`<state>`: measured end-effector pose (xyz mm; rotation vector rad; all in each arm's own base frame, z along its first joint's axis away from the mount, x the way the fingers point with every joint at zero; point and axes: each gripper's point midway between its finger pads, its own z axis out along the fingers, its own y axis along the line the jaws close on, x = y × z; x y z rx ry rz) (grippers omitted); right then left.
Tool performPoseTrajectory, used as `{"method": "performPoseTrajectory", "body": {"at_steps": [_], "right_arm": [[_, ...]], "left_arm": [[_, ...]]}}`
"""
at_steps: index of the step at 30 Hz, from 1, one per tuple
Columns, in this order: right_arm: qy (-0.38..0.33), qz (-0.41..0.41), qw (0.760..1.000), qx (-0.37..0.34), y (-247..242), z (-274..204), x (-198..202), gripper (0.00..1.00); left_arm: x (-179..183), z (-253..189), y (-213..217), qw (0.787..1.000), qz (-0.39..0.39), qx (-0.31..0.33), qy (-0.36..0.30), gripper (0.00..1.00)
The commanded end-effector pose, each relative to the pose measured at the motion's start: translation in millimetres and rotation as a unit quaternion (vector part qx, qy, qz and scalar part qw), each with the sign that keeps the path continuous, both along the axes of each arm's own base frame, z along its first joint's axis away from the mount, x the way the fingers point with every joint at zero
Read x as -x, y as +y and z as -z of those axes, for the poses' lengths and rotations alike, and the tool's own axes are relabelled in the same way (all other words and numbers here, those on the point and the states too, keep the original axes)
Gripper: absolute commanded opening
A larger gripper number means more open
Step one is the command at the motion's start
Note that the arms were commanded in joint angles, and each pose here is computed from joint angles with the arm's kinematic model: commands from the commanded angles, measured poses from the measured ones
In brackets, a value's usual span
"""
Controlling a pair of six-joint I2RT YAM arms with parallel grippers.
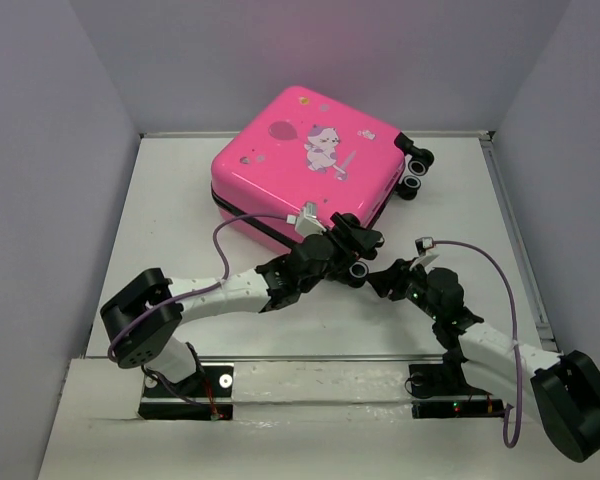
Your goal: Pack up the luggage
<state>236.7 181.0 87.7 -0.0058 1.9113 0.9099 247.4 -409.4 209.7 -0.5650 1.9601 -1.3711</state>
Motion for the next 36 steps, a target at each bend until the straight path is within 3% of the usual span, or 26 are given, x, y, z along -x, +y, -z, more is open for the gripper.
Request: {"method": "performPoseTrajectory", "body": {"at_steps": [1,5,6,8,12,17,20,21,24,25,36], "right_arm": [[-0.048,-0.003,0.999,-0.020,6.6,-31.3,-9.7,0.50],[-0.063,0.003,0.998,-0.005,4.6,-35.1,-15.3,0.50],[-0.076,0.001,0.997,-0.006,6.0,-39.4,-17.8,0.50],[-0.100,-0.009,0.995,0.000,8.7,-45.0,-20.1,0.49],[-0.144,-0.075,0.987,0.003,27.0,-55.7,-14.8,0.43],[-0.154,-0.112,0.982,0.012,38.7,-55.6,-15.9,0.45],[-0.154,-0.110,0.982,0.015,39.0,-53.0,-19.0,0.49],[-0.157,-0.112,0.981,0.014,39.8,-53.9,-19.0,0.51],[-0.171,-0.097,0.980,0.008,37.0,-54.0,-22.0,0.53],[-0.191,-0.094,0.977,0.001,37.0,-61.5,-23.4,0.53],[-0.250,-0.084,0.964,-0.011,44.9,-62.8,-44.3,0.52]], "left_arm": [[-20.2,-25.5,4.3,0.996,-0.059,0.062,-0.005,0.91],[-25.7,-20.5,5.5,0.995,-0.078,0.059,0.004,0.85],[-26.6,-19.9,7.0,0.995,-0.083,0.058,0.005,0.78],[-29.1,-21.4,9.1,0.994,-0.091,0.057,0.003,0.74],[-33.1,-24.5,13.4,0.993,-0.105,0.052,-0.003,0.63],[-36.5,-26.5,11.2,0.993,-0.107,0.045,-0.009,0.57],[-37.6,-27.6,9.2,0.994,-0.103,0.044,-0.011,0.43],[-37.0,-28.9,9.3,0.994,-0.103,0.044,-0.013,0.30],[-36.3,-34.2,13.6,0.994,-0.104,0.039,-0.024,0.08],[-35.8,-37.4,14.6,0.993,-0.103,0.039,-0.029,0.06],[-27.0,-60.4,22.3,0.994,-0.088,0.050,-0.052,0.06]]}}
